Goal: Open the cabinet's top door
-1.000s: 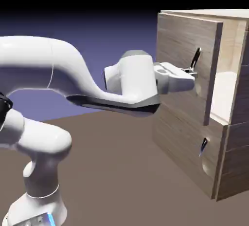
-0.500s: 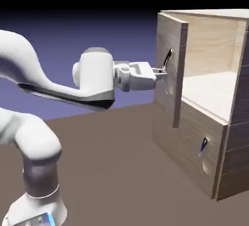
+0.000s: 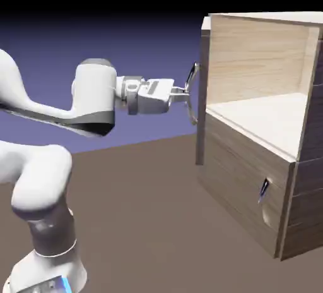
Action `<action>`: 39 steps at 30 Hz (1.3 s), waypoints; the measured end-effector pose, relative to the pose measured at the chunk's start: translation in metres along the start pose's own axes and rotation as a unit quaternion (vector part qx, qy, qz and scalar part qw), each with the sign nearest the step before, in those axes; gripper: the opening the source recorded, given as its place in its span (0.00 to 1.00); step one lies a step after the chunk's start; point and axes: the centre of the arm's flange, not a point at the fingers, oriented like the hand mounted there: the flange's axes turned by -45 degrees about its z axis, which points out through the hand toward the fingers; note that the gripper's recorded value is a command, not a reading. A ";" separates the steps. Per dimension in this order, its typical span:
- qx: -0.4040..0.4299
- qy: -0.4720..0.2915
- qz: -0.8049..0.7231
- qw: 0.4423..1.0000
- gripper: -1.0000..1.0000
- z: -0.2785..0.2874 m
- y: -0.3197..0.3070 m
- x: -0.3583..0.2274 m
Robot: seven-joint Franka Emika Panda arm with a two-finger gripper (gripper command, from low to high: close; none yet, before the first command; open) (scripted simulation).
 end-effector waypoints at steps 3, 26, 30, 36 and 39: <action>-0.010 0.001 0.000 1.000 0.00 -0.009 -0.004 0.000; -0.158 0.001 0.000 0.987 0.00 -0.127 -0.068 0.000; -0.201 0.000 0.000 0.980 0.00 -0.158 -0.093 0.000; -0.271 0.000 0.001 0.963 0.00 -0.203 -0.141 0.000; -0.303 0.000 0.001 0.953 0.00 -0.222 -0.165 0.000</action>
